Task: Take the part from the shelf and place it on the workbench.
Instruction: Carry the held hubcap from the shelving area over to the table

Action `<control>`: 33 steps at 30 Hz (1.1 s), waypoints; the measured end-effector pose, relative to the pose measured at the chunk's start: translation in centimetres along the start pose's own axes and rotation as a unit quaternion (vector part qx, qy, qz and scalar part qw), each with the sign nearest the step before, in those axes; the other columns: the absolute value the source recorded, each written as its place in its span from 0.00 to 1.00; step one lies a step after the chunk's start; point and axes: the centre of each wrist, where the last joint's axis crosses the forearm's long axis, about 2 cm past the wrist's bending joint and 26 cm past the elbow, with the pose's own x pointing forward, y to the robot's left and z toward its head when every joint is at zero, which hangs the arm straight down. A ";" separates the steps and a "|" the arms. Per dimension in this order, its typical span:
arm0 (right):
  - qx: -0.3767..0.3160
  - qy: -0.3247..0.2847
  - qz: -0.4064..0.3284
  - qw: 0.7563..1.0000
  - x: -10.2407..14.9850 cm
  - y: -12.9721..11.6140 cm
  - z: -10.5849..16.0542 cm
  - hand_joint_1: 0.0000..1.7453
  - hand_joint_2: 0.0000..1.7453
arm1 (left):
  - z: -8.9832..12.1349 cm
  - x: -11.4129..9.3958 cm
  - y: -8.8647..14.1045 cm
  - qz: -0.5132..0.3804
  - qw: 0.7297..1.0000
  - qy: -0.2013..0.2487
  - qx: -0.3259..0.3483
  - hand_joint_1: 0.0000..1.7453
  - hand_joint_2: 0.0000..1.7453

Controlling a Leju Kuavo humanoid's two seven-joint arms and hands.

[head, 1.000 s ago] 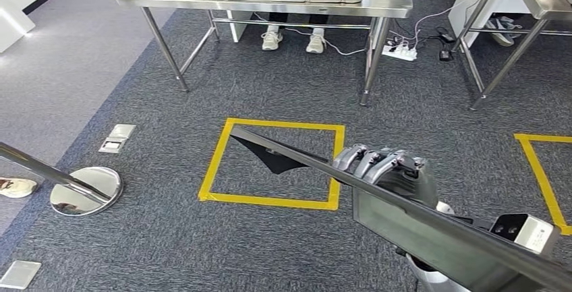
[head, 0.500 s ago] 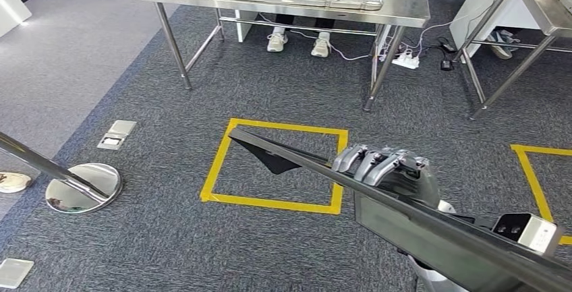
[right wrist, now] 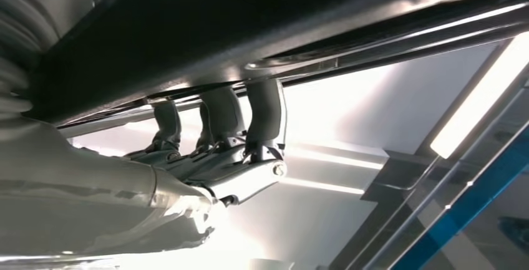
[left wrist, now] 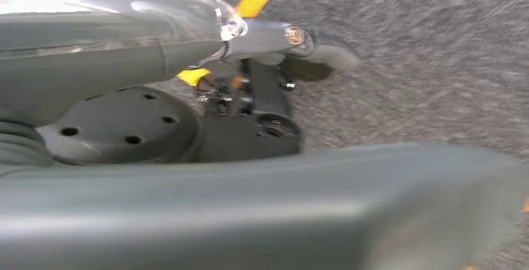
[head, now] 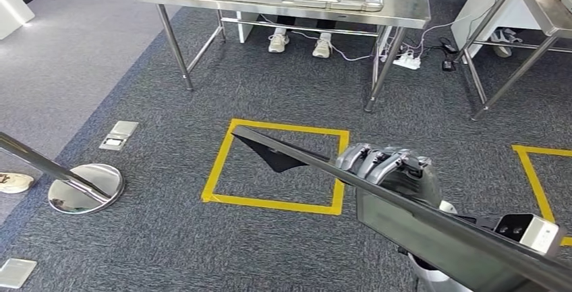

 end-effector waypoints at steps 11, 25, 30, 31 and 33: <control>-0.003 0.008 -0.004 1.000 -0.1 0.2 0.5 1.00 1.00 | 0.0 0.0 0.1 0.000 1.000 0.001 0.002 0.00 1.00; -0.006 0.005 -0.005 1.000 0.0 -0.1 0.6 1.00 1.00 | 0.0 0.0 0.1 0.000 1.000 0.002 0.000 0.00 1.00; -0.007 0.005 -0.001 1.000 0.2 -0.6 0.7 1.00 1.00 | 0.0 0.0 0.0 0.000 1.000 0.000 -0.001 0.00 1.00; -0.006 0.005 0.001 1.000 0.2 -0.7 0.7 1.00 1.00 | 0.0 0.0 0.0 0.000 1.000 0.000 -0.001 0.00 1.00; -0.006 0.007 0.002 1.000 0.2 -0.8 0.8 1.00 1.00 | 0.0 0.1 0.0 0.001 1.000 -0.001 -0.002 0.00 1.00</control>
